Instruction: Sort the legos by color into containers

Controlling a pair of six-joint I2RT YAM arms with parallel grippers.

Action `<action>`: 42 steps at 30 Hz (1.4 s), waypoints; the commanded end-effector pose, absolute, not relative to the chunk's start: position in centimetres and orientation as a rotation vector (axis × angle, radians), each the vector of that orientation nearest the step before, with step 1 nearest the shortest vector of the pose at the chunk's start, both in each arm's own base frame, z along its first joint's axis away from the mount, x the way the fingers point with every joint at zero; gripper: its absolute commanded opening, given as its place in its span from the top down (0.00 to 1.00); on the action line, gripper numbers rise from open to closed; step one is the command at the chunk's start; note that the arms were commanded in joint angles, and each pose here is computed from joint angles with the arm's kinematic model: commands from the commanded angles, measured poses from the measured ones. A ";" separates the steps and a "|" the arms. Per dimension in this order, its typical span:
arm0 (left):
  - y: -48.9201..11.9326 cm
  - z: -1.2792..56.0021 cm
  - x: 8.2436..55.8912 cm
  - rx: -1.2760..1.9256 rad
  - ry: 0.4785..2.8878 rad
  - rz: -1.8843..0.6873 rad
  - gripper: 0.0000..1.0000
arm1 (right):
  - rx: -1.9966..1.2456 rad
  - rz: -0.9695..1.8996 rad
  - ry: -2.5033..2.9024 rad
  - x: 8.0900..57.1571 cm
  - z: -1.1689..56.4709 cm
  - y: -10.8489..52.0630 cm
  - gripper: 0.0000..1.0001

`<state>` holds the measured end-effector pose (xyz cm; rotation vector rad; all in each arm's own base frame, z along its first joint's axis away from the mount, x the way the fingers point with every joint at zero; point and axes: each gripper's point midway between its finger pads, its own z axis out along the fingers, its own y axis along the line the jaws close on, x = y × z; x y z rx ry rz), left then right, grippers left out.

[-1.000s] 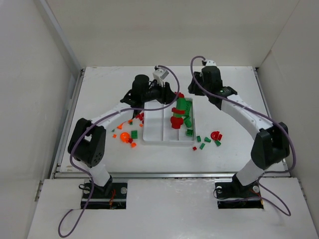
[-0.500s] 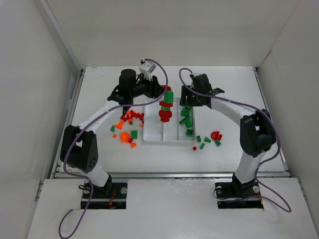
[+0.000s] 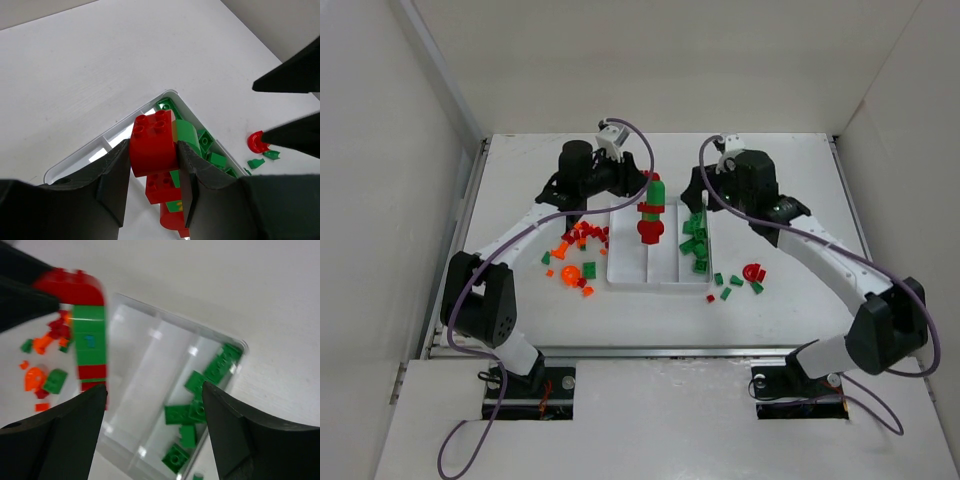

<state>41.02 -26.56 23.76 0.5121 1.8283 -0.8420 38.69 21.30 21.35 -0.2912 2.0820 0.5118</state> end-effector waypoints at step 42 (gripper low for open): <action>-25.4 31.3 43.4 0.349 1.642 -0.797 1.00 | -0.476 0.798 1.856 40.4 26.1 33.4 1.00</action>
